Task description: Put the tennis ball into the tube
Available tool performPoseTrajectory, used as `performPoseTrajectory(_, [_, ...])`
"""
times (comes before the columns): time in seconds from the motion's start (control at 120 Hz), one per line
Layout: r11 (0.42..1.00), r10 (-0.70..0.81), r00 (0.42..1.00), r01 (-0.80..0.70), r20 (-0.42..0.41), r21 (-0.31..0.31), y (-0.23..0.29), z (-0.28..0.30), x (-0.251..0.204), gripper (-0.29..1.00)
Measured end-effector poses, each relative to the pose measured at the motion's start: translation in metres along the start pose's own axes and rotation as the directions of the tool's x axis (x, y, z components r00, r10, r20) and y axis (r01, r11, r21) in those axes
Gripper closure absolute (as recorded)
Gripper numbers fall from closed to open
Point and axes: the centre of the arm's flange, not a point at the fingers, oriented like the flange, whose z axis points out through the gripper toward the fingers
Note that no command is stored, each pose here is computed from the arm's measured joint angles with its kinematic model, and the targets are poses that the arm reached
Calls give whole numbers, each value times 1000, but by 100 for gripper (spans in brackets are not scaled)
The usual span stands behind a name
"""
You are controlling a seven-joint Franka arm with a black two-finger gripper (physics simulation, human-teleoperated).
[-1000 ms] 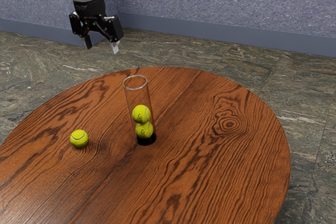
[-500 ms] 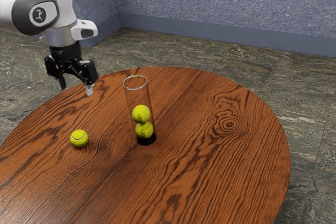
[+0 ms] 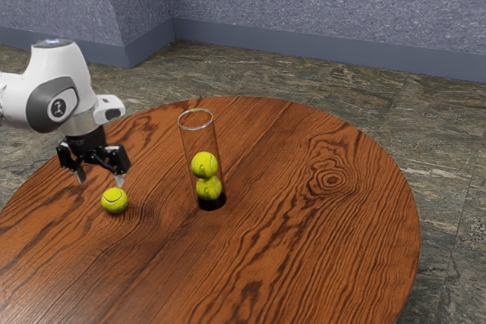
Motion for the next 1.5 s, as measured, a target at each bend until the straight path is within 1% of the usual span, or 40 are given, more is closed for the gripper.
performPoseTrajectory(0.158, [999,-46,999,46,-20,1,-1,16,13,0])
performPoseTrajectory(0.258, [999,-47,998,47,-41,1,-14,32,26,0])
performPoseTrajectory(0.35, [1000,-11,998,11,-61,3,-27,43,36,0])
performPoseTrajectory(0.55, [998,63,998,-62,-29,13,-50,93,68,0])
performPoseTrajectory(0.625, [996,90,996,-89,-22,11,-52,107,81,0])
performPoseTrajectory(0.725, [991,136,990,-135,-32,13,-48,112,94,0])
performPoseTrajectory(1.0, [977,214,977,-214,-7,12,-53,134,97,0])
performPoseTrajectory(1.15, [972,236,971,-237,20,10,-60,155,104,0])
performPoseTrajectory(1.383, [962,273,962,-273,30,9,-60,167,111,0])
performPoseTrajectory(1.433, [960,278,960,-278,30,9,-60,167,112,2])
performPoseTrajectory(1.5, [959,284,958,-285,30,8,-60,168,112,11])
